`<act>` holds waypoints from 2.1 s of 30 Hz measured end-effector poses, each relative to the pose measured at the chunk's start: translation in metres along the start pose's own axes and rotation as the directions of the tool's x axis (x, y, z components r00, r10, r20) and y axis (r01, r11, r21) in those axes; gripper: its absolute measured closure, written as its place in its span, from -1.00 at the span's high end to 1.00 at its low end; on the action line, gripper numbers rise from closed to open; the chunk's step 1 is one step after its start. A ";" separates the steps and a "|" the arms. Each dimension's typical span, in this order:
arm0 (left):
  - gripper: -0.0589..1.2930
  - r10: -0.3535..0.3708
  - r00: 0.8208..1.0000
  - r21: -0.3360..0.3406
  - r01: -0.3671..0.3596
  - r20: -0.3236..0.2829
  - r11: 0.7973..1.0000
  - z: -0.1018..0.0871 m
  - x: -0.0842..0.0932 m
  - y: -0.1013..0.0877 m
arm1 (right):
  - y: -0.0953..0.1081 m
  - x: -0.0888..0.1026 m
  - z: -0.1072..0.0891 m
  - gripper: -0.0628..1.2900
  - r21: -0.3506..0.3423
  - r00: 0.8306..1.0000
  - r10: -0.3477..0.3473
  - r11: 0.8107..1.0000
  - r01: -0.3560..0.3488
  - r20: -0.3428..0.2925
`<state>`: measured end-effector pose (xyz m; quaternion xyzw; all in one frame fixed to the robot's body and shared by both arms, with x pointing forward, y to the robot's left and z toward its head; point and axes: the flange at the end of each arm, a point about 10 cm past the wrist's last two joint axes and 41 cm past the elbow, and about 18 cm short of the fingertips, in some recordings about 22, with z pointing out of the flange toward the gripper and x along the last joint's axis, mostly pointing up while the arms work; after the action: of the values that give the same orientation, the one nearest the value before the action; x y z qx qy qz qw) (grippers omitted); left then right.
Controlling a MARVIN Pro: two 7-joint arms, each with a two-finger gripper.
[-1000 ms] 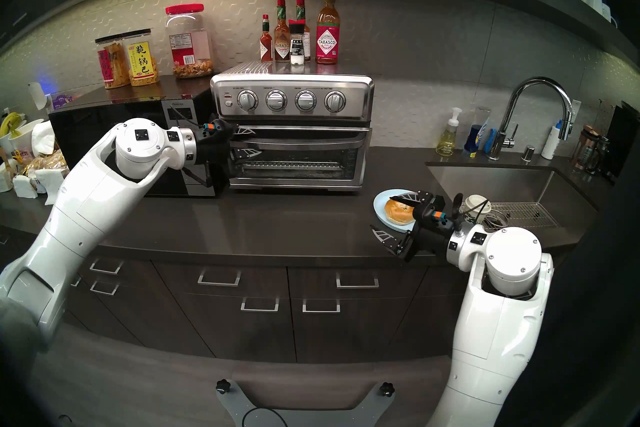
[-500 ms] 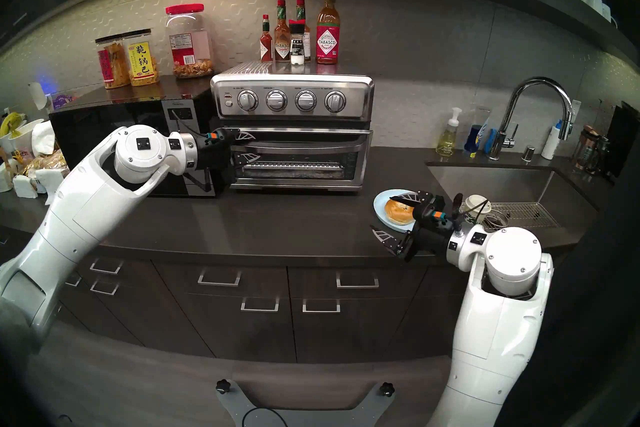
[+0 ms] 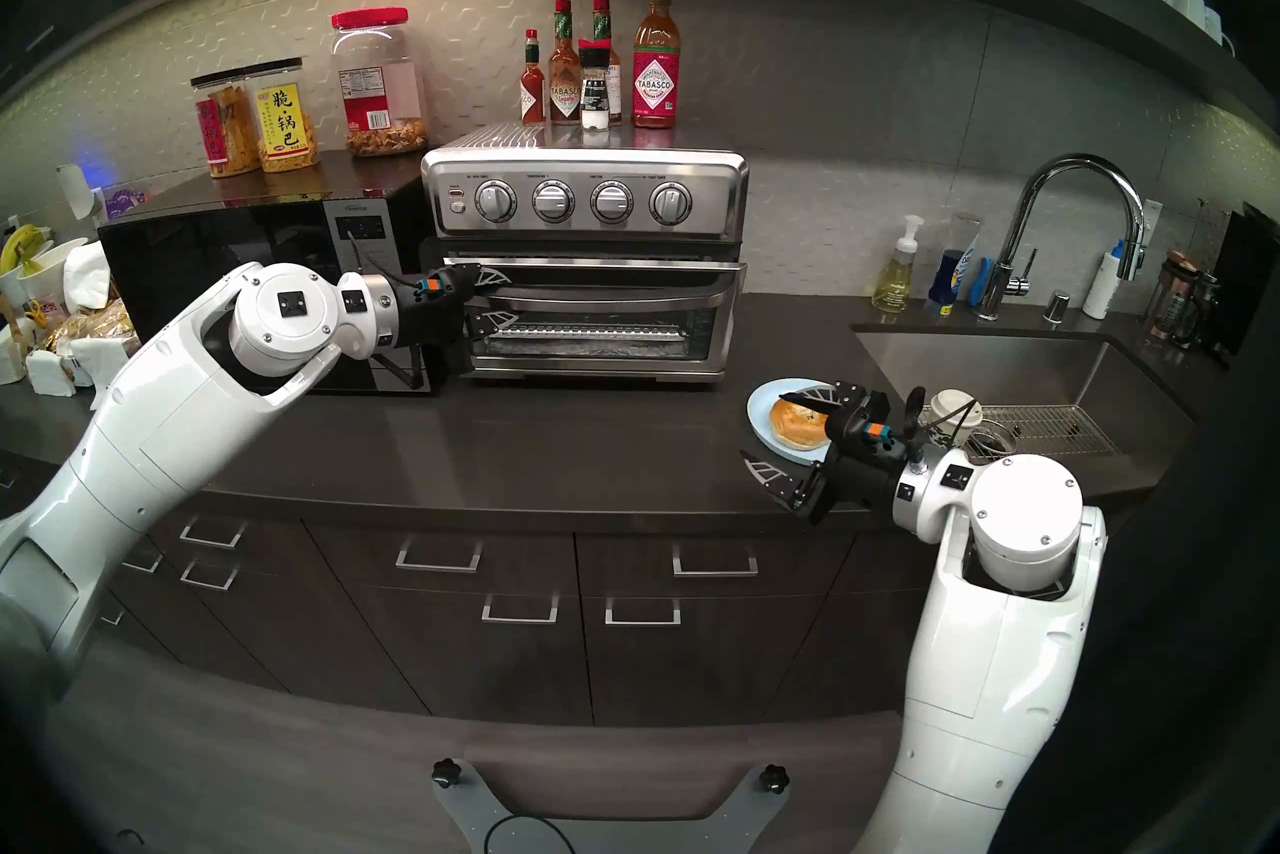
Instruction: Open the oven and place the bagel inside on the rack
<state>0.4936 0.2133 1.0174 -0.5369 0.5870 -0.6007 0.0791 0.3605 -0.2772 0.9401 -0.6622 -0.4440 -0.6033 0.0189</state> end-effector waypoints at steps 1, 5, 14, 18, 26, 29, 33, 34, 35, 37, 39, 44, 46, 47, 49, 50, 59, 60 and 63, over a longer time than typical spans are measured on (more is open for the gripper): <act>-0.23 0.001 1.000 0.002 -0.001 0.000 1.000 0.000 0.000 0.000 | 0.000 0.000 0.000 0.90 0.000 1.000 0.000 1.000 0.000 0.000; -0.23 0.006 1.000 0.011 -0.006 0.002 1.000 0.000 0.000 0.002 | 0.000 0.000 0.000 0.90 0.000 1.000 0.000 1.000 0.000 0.000; -0.23 0.005 1.000 0.021 -0.005 0.000 1.000 -0.001 0.001 0.006 | 0.000 -0.001 0.000 0.90 0.001 1.000 0.001 1.000 -0.001 0.001; -0.23 0.005 1.000 0.022 -0.005 0.000 1.000 -0.001 0.001 0.008 | 0.000 -0.001 0.000 0.90 0.001 1.000 0.002 1.000 -0.002 0.001; -0.23 0.007 1.000 0.019 -0.007 -0.001 1.000 -0.003 0.001 0.010 | -0.001 -0.002 0.001 0.90 0.003 1.000 0.004 1.000 -0.004 0.003; -0.23 0.010 1.000 0.018 -0.010 0.000 1.000 -0.003 0.001 0.011 | -0.001 -0.002 0.001 0.90 0.004 1.000 0.006 1.000 -0.006 0.004; -0.23 0.013 1.000 0.016 -0.013 0.000 1.000 -0.004 0.001 0.012 | -0.001 -0.003 0.001 0.90 0.005 1.000 0.007 1.000 -0.007 0.004; -0.23 0.015 1.000 0.015 -0.015 0.000 1.000 -0.004 0.001 0.012 | -0.001 -0.003 0.001 0.90 0.005 1.000 0.007 1.000 -0.007 0.005; -0.23 0.015 1.000 0.015 -0.015 0.000 1.000 -0.004 0.001 0.012 | -0.001 -0.003 0.002 0.90 0.005 1.000 0.007 1.000 -0.007 0.005; -0.23 0.017 1.000 0.013 -0.017 -0.001 1.000 -0.004 0.001 0.013 | -0.001 -0.003 0.002 0.90 0.006 1.000 0.008 1.000 -0.008 0.005; -0.23 0.018 1.000 0.012 -0.018 -0.001 1.000 -0.004 0.002 0.013 | -0.001 -0.004 0.002 0.90 0.006 1.000 0.009 1.000 -0.009 0.006; -0.23 0.022 1.000 0.005 -0.022 -0.002 1.000 -0.005 0.002 0.015 | -0.001 -0.004 0.002 0.90 0.007 1.000 0.010 1.000 -0.010 0.007; -0.23 0.024 1.000 0.003 -0.024 -0.002 1.000 -0.005 0.002 0.016 | -0.001 -0.005 0.002 0.90 0.008 1.000 0.011 1.000 -0.011 0.007; -0.23 0.025 1.000 0.002 -0.025 -0.002 1.000 -0.005 0.002 0.017 | -0.001 -0.005 0.002 0.90 0.008 1.000 0.011 1.000 -0.011 0.007; -0.23 0.026 1.000 0.000 -0.026 -0.002 1.000 -0.005 0.002 0.017 | -0.001 -0.005 0.002 0.90 0.008 1.000 0.012 1.000 -0.012 0.008; -0.23 0.026 1.000 -0.002 -0.026 -0.002 1.000 -0.006 0.002 0.018 | -0.002 -0.005 0.002 0.90 0.008 1.000 0.012 1.000 -0.012 0.008; -0.23 0.033 0.999 -0.021 -0.033 -0.003 0.999 -0.007 0.003 0.025 | -0.002 -0.005 0.003 0.90 0.009 1.000 0.012 1.000 -0.013 0.009; -0.23 0.034 0.999 -0.024 -0.034 -0.004 0.999 -0.007 0.004 0.026 | -0.002 -0.005 0.003 0.90 0.009 1.000 0.013 1.000 -0.013 0.009; -0.23 0.036 0.999 -0.036 -0.036 -0.007 0.999 -0.007 0.005 0.031 | -0.002 -0.006 0.003 0.90 0.009 1.000 0.013 1.000 -0.013 0.010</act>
<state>0.4702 0.2052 0.9977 -0.5255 0.6078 -0.5902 0.0782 0.3623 -0.2778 0.9340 -0.6678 -0.4425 -0.5980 0.0236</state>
